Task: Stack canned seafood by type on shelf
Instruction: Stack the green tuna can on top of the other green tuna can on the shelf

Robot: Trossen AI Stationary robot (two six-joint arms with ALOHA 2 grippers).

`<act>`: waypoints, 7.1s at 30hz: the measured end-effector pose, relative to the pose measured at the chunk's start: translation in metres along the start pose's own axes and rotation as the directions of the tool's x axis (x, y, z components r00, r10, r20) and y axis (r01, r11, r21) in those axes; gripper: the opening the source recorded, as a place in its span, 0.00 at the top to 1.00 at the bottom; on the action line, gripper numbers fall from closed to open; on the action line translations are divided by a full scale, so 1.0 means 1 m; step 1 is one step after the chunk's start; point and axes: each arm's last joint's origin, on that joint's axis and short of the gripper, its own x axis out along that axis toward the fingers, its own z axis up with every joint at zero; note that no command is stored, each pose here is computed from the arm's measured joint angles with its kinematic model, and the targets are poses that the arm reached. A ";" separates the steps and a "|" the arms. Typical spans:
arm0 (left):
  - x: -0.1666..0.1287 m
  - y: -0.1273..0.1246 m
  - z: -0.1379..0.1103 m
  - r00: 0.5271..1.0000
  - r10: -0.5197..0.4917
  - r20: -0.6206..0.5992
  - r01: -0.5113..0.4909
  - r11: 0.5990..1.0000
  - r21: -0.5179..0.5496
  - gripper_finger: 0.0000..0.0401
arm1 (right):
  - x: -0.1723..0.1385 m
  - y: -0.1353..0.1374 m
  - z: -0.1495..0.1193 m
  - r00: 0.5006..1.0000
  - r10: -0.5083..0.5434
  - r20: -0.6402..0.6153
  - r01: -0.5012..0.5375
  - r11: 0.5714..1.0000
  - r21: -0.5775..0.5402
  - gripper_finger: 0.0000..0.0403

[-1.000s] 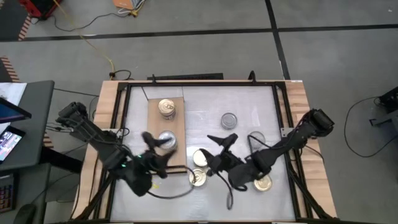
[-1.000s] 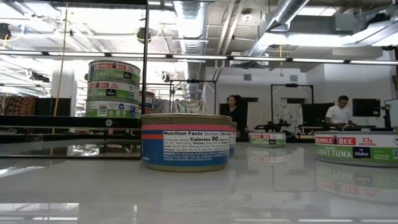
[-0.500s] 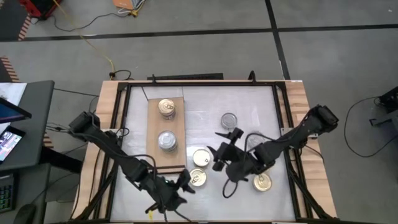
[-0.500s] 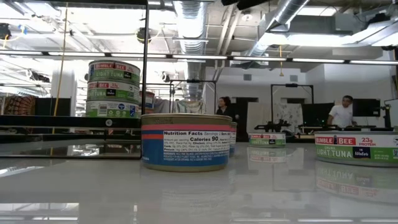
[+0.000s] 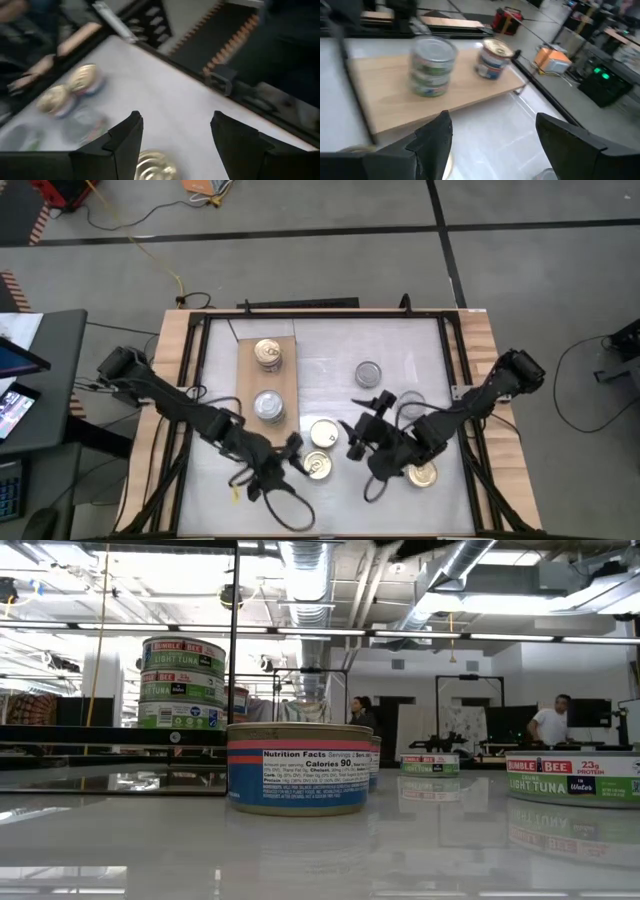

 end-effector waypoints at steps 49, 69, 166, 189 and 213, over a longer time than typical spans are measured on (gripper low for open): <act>-0.139 -0.010 -0.005 0.774 0.624 0.103 -0.554 0.748 -0.365 0.44 | 0.146 -0.081 -0.150 0.798 -0.241 -0.552 0.071 0.948 -0.311 0.63; -0.142 -0.010 -0.007 0.759 0.648 0.070 -0.577 0.718 -0.390 0.44 | 0.141 -0.053 -0.152 0.845 -0.128 -0.520 -0.025 0.961 -0.276 0.91; -0.144 -0.017 -0.012 0.765 0.644 0.007 -0.583 0.697 -0.418 0.44 | 0.120 0.028 -0.005 0.866 0.298 0.402 0.227 0.482 -0.846 0.59; -0.148 -0.030 -0.013 0.737 0.675 -0.038 -0.606 0.634 -0.480 0.44 | 0.171 0.020 0.017 0.806 0.495 0.325 0.003 0.545 -0.838 0.57; -0.148 -0.029 -0.013 0.733 0.679 -0.042 -0.613 0.631 -0.476 0.44 | 0.181 0.011 0.015 0.764 0.566 0.309 -0.125 0.599 -0.791 0.57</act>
